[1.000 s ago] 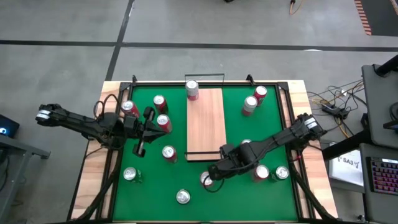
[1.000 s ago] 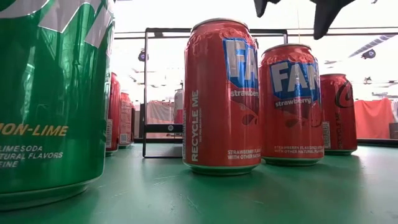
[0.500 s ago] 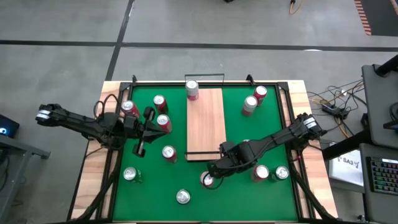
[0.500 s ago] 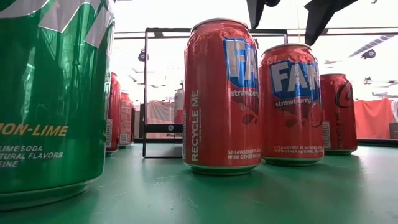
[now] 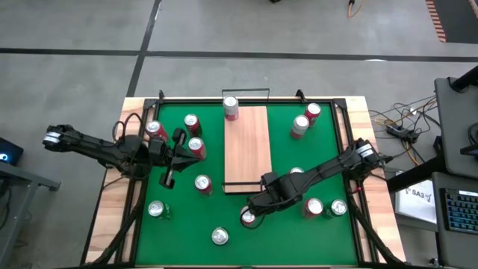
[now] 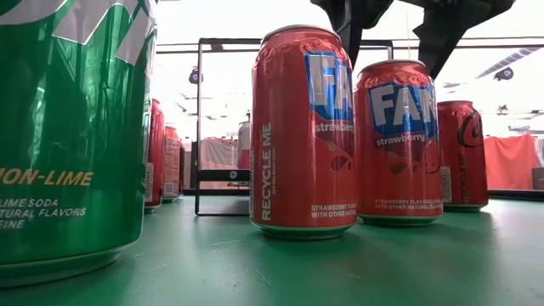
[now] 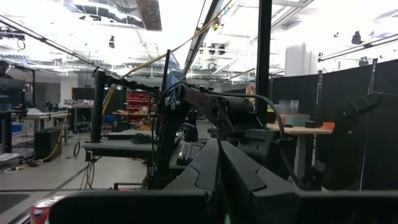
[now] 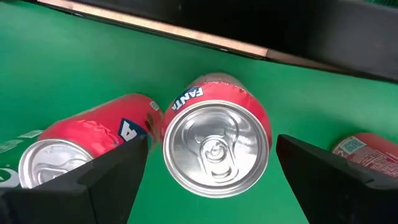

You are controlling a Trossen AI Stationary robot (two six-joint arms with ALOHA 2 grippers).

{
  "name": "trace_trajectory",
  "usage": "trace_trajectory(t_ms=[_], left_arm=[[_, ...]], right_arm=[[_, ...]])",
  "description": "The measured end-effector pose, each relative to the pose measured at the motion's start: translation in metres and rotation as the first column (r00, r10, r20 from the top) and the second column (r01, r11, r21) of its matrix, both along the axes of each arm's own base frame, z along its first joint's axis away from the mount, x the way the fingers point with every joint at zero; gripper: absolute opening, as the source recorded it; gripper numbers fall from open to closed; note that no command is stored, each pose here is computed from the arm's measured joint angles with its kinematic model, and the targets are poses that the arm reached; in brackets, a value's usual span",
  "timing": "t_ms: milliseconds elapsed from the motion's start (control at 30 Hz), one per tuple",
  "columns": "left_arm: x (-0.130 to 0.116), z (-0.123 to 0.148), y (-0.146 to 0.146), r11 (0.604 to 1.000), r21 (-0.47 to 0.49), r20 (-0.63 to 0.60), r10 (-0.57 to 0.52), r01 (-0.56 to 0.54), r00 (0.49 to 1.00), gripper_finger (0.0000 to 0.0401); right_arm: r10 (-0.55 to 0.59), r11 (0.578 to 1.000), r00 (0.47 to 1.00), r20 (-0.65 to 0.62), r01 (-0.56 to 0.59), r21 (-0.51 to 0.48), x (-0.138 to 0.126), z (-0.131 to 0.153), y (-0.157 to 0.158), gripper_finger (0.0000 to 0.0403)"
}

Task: Place canned beverage on shelf
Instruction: Put the orange soda can on the shelf

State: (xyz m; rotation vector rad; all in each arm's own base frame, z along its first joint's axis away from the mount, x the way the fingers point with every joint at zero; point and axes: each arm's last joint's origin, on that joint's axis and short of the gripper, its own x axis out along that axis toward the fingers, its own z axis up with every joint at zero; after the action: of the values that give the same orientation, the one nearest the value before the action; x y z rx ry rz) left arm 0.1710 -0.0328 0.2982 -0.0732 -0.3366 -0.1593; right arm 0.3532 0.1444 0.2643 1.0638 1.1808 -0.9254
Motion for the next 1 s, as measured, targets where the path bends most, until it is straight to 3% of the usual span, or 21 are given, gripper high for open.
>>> trace_trajectory(t_ms=[500, 733, 1000], left_arm=[[0.000, 0.000, 0.000, 1.000, 0.000, 0.000, 0.000, 0.000, 1.000, 0.0000], [0.000, 0.000, 0.000, 1.000, 0.000, 0.000, 0.000, 0.000, 1.000, 0.0000], [0.000, 0.000, 0.000, 1.000, 0.000, 0.000, 0.000, 0.000, 1.000, 0.0000]], right_arm=[[0.062, 0.997, 0.994, -0.087, -0.065, -0.029, 0.013, -0.033, 0.005, 0.0343], [0.067, 0.997, 0.994, -0.081, -0.070, -0.041, 0.012, -0.032, 0.004, 0.0289], [0.070, 0.996, 0.995, -0.075, -0.074, -0.051, 0.011, -0.030, 0.005, 0.0289]])
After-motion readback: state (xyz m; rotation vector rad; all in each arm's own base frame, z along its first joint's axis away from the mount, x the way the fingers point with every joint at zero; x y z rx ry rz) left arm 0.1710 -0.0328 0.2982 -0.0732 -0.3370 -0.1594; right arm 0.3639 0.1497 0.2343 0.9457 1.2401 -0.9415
